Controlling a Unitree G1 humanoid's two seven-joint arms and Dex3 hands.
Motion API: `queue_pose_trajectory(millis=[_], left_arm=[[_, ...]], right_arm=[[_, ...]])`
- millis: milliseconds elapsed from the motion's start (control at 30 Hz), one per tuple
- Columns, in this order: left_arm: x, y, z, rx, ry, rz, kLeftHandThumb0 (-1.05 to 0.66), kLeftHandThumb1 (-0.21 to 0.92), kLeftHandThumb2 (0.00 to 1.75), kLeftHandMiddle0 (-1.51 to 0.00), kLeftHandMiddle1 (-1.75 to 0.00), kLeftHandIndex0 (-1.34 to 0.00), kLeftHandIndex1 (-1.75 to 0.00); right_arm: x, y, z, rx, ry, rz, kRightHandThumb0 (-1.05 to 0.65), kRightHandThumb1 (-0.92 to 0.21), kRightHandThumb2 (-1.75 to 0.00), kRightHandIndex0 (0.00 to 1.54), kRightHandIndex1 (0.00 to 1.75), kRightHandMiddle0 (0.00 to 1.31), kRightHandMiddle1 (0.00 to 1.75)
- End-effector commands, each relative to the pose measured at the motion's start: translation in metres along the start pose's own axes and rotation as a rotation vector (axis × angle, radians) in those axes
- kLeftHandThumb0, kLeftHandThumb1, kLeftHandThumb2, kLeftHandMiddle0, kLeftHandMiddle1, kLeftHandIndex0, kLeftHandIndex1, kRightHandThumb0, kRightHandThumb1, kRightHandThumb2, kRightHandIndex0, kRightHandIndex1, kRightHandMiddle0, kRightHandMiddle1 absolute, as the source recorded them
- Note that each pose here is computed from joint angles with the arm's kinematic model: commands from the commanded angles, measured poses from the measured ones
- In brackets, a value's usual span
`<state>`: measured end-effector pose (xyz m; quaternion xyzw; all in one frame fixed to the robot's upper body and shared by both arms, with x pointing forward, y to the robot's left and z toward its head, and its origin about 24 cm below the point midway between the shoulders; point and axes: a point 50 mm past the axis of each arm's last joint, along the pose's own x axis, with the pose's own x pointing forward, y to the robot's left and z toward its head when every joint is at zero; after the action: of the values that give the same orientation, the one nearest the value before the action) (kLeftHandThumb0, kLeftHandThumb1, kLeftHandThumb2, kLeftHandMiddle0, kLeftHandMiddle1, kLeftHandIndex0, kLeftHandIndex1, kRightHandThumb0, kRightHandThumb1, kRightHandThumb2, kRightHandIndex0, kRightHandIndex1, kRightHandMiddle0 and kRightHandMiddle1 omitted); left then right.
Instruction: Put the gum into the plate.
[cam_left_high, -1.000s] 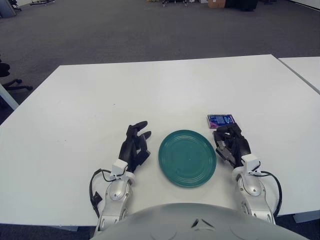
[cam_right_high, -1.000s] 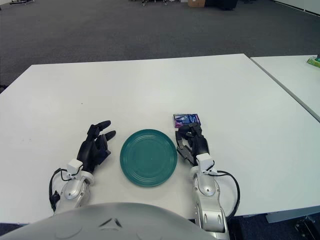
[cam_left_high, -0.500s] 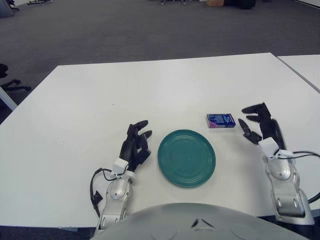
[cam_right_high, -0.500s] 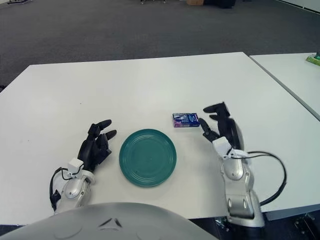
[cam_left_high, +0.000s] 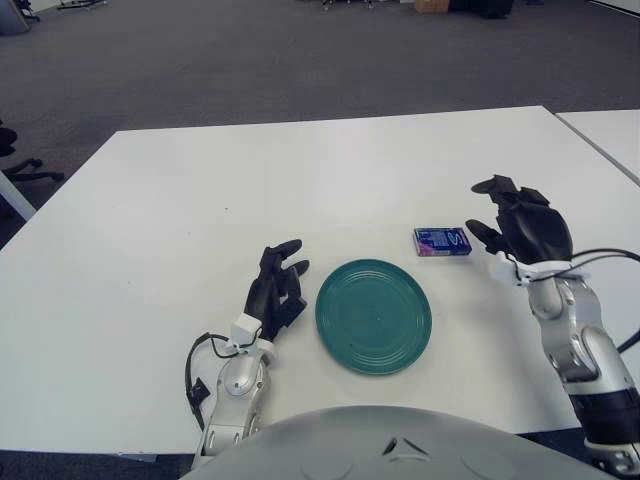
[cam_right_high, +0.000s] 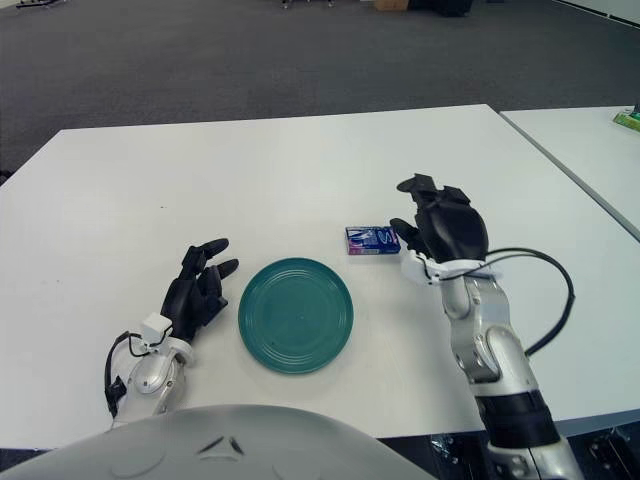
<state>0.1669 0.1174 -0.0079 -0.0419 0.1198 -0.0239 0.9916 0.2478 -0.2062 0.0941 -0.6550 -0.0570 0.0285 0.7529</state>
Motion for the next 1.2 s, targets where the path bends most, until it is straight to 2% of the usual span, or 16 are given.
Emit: queue_pose_trajectory(millis=[0,200,400,700,900,1167], left_arm=[[0.0,0.0,-0.005,0.015,0.031,-0.009,-0.68,0.92,0.92,-0.4,-0.81,-0.14,-1.1],[0.0,0.0,-0.004,0.021,0.025,-0.015,-0.71,0.92,0.93,-0.39,-0.8,-0.13,-1.09],[0.002,0.0,-0.006,0.034,0.025,-0.031,-0.73,0.92,0.93,-0.36,-0.78,-0.1,-1.08],[0.002,0.003,-0.009,0.059,0.026,-0.048,-0.76,0.92,0.91,-0.31,-0.72,-0.05,-1.04],[0.003,0.005,-0.015,0.055,0.031,-0.024,-0.79,0.92,0.92,-0.32,-0.67,-0.06,-1.03],[0.004,0.005,-0.016,0.052,0.017,-0.028,-0.79,0.92,0.91,-0.33,-0.66,-0.07,-1.03]], right_arm=[[0.007,0.005,0.003,-0.066,-0.027,0.109,-0.82,-0.92,-0.52,0.16,0.15,0.0,0.56],[0.012,0.012,0.001,-0.115,-0.067,0.279,-0.97,-0.92,-0.65,0.03,0.02,0.0,0.23],[0.015,0.018,0.0,-0.148,-0.099,0.399,-1.04,-0.92,-0.66,0.0,0.0,0.0,0.03],[0.022,0.026,0.004,-0.213,-0.132,0.554,-1.05,-0.92,-0.59,0.0,0.0,0.0,0.0],[0.028,0.038,0.003,-0.24,-0.155,0.659,-1.05,-0.92,-0.62,0.0,0.0,0.0,0.0],[0.031,0.041,0.003,-0.245,-0.172,0.69,-1.05,-0.92,-0.65,0.0,0.0,0.0,0.0]])
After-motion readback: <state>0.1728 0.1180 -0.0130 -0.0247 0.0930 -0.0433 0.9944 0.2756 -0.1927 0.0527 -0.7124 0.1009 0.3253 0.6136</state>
